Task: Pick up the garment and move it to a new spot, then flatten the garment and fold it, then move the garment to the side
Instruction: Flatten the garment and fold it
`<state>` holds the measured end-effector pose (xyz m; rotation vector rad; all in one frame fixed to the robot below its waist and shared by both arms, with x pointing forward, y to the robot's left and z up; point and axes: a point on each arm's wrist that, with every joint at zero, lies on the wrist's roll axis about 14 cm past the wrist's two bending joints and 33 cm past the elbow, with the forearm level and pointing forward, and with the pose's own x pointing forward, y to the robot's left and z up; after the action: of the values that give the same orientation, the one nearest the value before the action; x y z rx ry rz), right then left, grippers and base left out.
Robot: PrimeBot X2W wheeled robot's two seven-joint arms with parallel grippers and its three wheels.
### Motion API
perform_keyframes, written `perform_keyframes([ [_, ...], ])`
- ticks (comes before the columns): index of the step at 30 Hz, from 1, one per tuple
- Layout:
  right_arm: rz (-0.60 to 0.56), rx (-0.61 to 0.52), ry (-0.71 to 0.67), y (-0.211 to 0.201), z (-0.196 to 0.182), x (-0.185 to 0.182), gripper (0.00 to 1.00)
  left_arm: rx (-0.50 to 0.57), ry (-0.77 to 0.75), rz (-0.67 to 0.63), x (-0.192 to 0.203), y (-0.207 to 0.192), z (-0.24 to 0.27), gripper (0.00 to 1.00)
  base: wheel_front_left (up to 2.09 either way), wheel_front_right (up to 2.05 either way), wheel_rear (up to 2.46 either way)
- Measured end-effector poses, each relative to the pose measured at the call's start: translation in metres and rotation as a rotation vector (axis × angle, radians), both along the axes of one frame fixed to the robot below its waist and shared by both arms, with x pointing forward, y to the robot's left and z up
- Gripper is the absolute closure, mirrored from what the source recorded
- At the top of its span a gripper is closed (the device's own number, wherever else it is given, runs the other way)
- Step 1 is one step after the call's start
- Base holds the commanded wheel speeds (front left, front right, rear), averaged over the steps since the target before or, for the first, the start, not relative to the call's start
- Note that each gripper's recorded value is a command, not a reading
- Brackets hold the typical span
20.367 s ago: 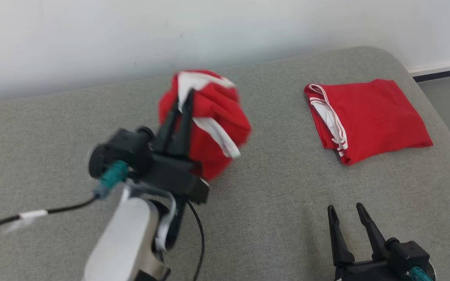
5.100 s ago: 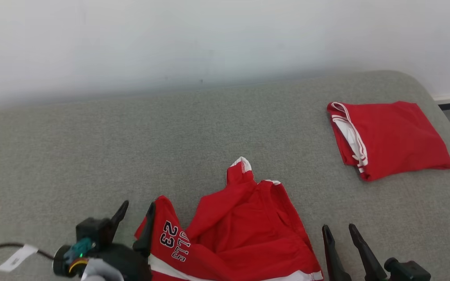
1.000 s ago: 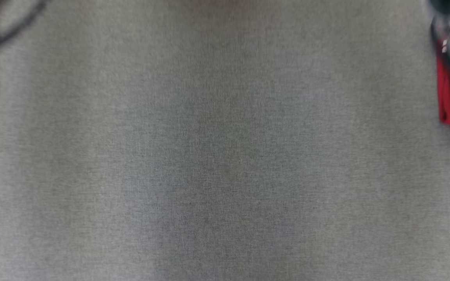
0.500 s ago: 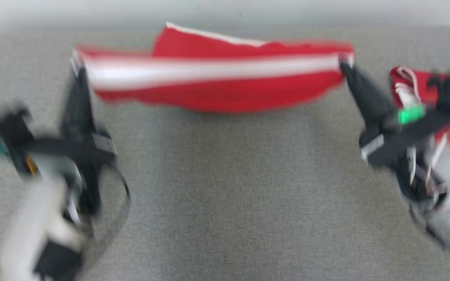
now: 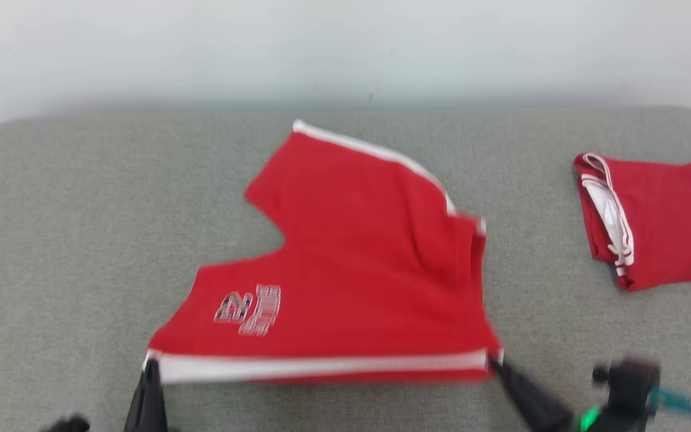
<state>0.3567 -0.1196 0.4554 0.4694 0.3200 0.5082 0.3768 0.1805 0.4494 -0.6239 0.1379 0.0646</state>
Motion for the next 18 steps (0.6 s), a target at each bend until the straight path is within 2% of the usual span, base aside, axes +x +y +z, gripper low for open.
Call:
perform_keyframes([
  [1, 0.0, 0.0, 0.0, 0.0, 0.0, 0.0, 1.0, 0.0, 0.0, 0.0, 0.0, 0.0, 0.0, 1.0, 0.0, 0.0, 0.0],
  [2, 0.012, -0.002, 0.039, 0.004, -0.012, -0.021, 1.0, -0.029, 0.017, 0.04, -0.013, 0.007, -0.006, 1.0, 0.0, 0.0, 0.0],
  [10, 0.064, -0.036, 0.147, 0.015, -0.045, -0.085, 1.0, 0.01, 0.06, 0.052, -0.05, 0.024, -0.027, 1.0, 0.0, 0.0, 0.0],
  [18, 0.063, -0.005, 0.145, 0.025, -0.043, -0.095, 1.0, 0.051, 0.037, 0.039, -0.045, 0.026, -0.024, 1.0, 0.0, 0.0, 0.0],
])
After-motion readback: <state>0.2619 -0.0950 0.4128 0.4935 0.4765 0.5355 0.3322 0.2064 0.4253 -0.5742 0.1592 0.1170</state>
